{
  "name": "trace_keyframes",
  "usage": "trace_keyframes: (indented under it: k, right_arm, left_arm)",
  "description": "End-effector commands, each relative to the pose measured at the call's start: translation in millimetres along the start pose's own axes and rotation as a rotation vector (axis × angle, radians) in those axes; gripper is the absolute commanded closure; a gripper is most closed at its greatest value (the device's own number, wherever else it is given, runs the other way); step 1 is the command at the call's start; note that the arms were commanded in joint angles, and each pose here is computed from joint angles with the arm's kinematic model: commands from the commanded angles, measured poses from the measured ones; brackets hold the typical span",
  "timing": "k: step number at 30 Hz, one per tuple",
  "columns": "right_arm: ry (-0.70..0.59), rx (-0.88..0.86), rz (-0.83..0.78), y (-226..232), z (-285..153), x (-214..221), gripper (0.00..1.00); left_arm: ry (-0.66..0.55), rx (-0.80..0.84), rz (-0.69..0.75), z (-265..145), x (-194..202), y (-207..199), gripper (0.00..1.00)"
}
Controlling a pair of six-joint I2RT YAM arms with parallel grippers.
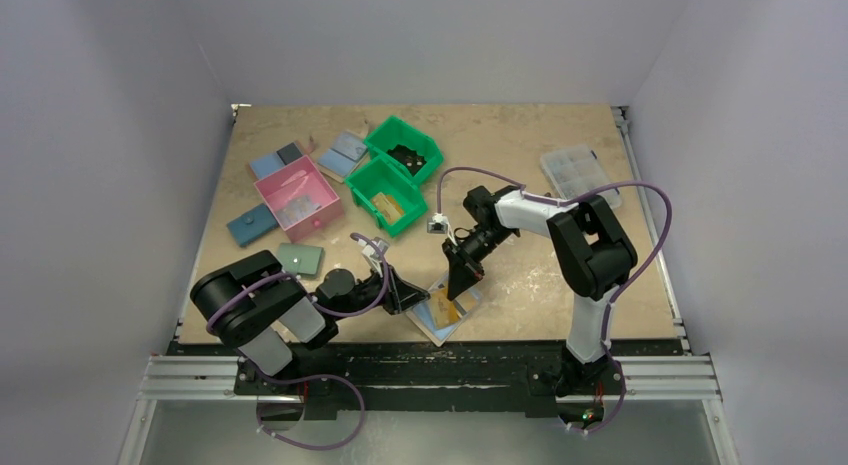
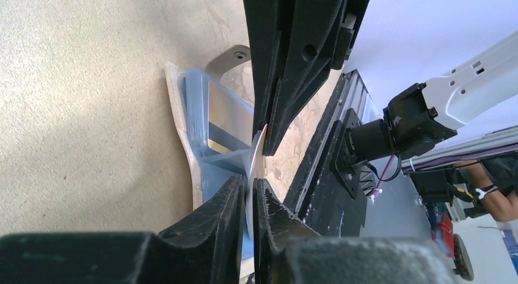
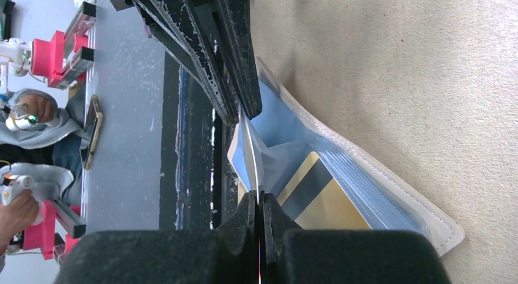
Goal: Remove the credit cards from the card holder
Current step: Remove the credit card from the card holder.
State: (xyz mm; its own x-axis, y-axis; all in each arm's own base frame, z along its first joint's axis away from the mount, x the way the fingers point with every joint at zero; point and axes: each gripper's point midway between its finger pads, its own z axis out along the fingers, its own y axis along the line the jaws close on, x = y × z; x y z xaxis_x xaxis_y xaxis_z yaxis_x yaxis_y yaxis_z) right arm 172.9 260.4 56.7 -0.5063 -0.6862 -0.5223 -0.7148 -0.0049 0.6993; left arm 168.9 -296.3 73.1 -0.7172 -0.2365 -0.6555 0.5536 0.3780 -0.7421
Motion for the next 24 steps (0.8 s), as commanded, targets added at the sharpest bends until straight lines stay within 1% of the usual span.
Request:
trace_keyframes:
  k: [1, 8, 21, 24]
  right_arm:
    - [-0.027, 0.024, -0.056, -0.2, -10.0, -14.0, 1.0]
    - [-0.024, 0.036, -0.044, -3.7, -11.9, -11.7, 1.0]
    - [-0.03, 0.053, -0.027, -8.6, -17.7, -9.0, 1.0]
    - [-0.024, 0.052, -0.025, -8.8, -17.3, -7.4, 1.0]
  left_arm:
    - [-0.04, 0.046, 0.032, 1.1, -12.5, -10.8, 0.89]
    - [-0.04, 0.051, 0.021, 0.4, -12.5, -10.2, 1.0]
    - [-0.039, 0.034, 0.005, -3.3, -11.5, -2.9, 1.0]
    - [-0.038, 0.037, 0.002, -3.1, -11.4, -3.1, 0.98]
